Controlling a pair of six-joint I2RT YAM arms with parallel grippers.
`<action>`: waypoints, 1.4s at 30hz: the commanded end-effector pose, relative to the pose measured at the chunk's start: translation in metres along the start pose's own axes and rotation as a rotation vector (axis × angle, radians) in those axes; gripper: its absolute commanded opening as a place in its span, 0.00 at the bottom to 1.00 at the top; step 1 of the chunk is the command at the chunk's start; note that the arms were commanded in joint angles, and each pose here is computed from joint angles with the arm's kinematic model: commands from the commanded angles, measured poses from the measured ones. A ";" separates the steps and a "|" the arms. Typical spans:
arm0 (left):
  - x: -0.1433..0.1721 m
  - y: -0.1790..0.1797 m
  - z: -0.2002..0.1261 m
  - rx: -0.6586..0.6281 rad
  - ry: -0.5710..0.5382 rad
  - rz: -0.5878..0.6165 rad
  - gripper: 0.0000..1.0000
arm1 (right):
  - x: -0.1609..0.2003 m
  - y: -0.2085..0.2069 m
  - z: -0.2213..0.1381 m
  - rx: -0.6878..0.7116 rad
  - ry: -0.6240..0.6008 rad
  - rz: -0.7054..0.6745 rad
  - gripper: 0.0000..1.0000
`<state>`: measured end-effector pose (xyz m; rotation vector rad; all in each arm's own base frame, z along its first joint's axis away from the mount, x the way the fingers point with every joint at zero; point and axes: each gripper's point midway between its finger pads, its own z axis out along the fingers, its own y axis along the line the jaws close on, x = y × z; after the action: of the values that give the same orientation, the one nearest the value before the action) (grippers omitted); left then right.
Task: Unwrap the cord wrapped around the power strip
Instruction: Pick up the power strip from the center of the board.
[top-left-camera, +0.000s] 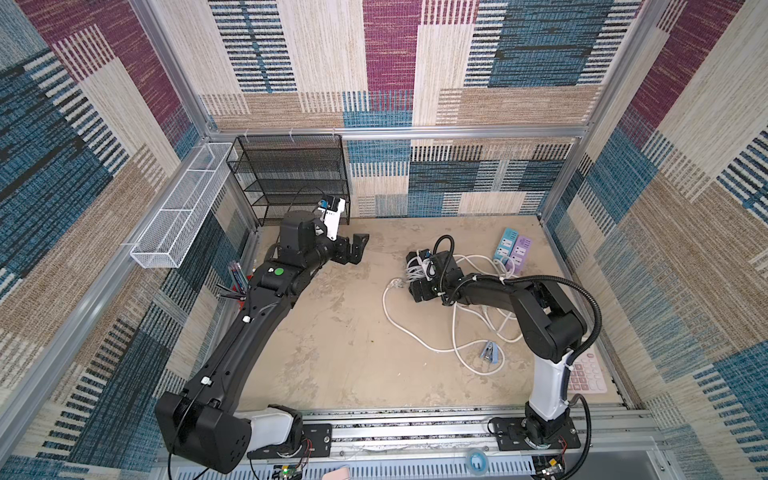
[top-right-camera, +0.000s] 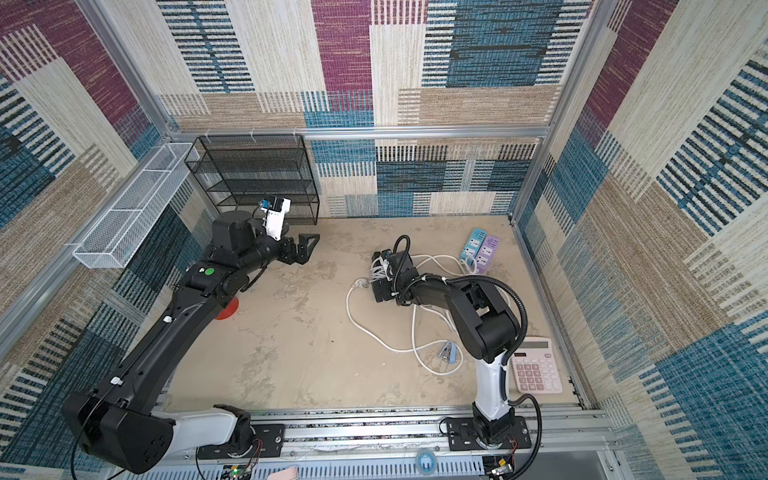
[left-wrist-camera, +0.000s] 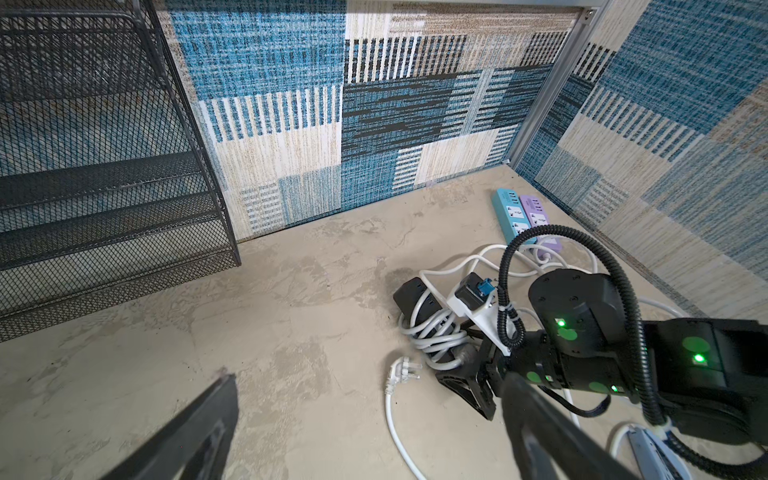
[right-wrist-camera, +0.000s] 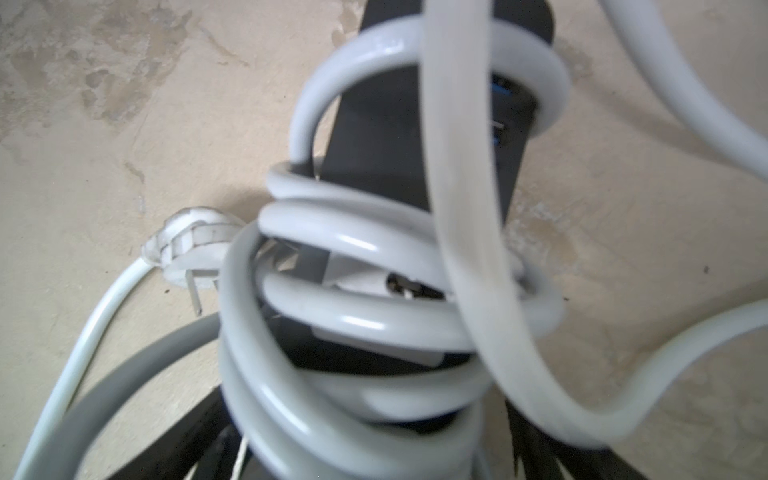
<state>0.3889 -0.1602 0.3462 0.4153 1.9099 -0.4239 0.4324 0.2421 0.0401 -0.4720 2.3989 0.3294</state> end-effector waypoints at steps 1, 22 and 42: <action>-0.002 -0.001 0.000 0.008 -0.010 0.033 0.99 | -0.010 -0.007 0.000 0.041 -0.043 0.007 0.90; -0.002 -0.001 0.000 0.004 -0.002 0.032 0.99 | -0.055 0.000 -0.071 0.037 -0.267 -0.127 0.37; -0.018 -0.092 -0.021 0.681 0.145 -0.131 0.99 | -0.118 0.060 -0.255 0.146 -0.846 -0.638 0.43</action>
<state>0.3557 -0.2230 0.3616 0.7273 1.9543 -0.9739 0.3468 0.2322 0.2826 -0.8055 1.4854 0.1312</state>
